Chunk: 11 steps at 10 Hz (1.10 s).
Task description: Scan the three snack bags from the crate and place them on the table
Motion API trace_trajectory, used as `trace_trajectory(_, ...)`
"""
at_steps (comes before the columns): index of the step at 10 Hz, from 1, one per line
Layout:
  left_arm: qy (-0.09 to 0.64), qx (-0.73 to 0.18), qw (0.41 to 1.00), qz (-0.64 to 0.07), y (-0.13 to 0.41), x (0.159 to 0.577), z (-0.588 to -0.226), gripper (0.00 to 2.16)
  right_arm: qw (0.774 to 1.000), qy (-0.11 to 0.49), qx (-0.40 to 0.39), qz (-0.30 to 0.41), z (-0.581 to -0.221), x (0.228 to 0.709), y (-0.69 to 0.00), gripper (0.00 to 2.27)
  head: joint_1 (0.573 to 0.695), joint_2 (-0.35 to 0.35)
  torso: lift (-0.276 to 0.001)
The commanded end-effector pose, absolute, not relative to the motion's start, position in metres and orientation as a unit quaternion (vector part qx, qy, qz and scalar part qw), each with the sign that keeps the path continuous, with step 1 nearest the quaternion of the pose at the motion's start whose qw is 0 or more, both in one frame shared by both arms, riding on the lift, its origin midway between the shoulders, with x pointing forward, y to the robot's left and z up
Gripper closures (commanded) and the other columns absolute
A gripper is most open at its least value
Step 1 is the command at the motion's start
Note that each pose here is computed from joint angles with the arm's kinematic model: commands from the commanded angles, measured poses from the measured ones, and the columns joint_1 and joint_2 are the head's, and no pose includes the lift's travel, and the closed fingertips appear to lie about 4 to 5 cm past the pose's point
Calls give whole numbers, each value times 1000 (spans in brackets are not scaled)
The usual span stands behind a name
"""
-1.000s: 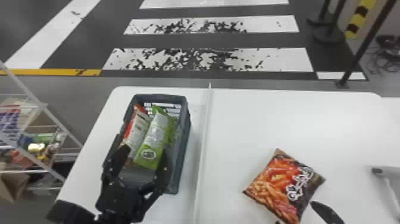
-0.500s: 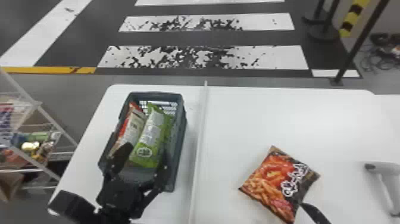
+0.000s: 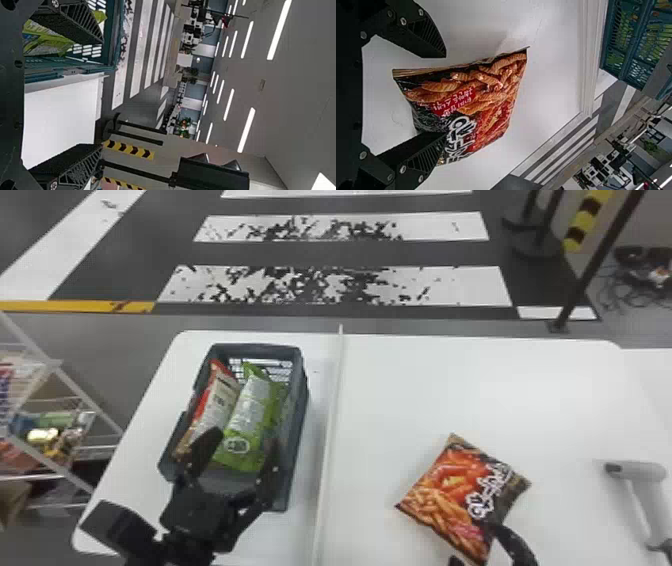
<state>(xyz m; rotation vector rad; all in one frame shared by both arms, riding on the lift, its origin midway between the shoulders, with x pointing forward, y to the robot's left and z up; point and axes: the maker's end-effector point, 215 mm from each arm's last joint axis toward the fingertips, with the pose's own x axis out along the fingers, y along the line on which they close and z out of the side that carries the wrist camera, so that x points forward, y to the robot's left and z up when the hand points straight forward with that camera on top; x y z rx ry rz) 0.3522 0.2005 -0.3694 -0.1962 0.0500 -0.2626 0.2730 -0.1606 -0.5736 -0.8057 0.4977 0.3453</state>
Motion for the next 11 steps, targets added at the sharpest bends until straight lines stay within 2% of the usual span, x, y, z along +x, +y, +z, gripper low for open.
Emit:
trace_trajectory(1, 27, -99, 986, -132, 200, 352, -371, 70, 865, 254, -403, 161, -581, 277, -165, 640, 695, 76, -37)
trace_trajectory(3, 29, -100, 986, -133, 200, 353, -374, 70, 861, 262, -408, 156, -586, 278, -168, 1929, 695, 65, -37)
trace_trajectory(5, 30, -101, 985, -135, 199, 353, -376, 70, 874, 219, -406, 149, -567, 282, -159, 2115, 695, 55, -37)
trace_trajectory(6, 29, -102, 984, -140, 197, 352, -375, 70, 889, 185, -392, 145, -550, 287, -152, 2125, 695, 62, -37)
trace_trajectory(8, 31, -105, 984, -140, 197, 352, -376, 70, 930, 133, -315, 136, -505, 301, -143, 2125, 695, 82, -37)
trace_trajectory(9, 31, -107, 984, -141, 197, 351, -377, 70, 951, 105, -264, 124, -478, 309, -144, 2125, 695, 93, -37)
trace_trajectory(11, 33, -110, 983, -145, 195, 350, -379, 70, 992, 19, -71, 102, -397, 323, -155, 2125, 695, 97, -37)
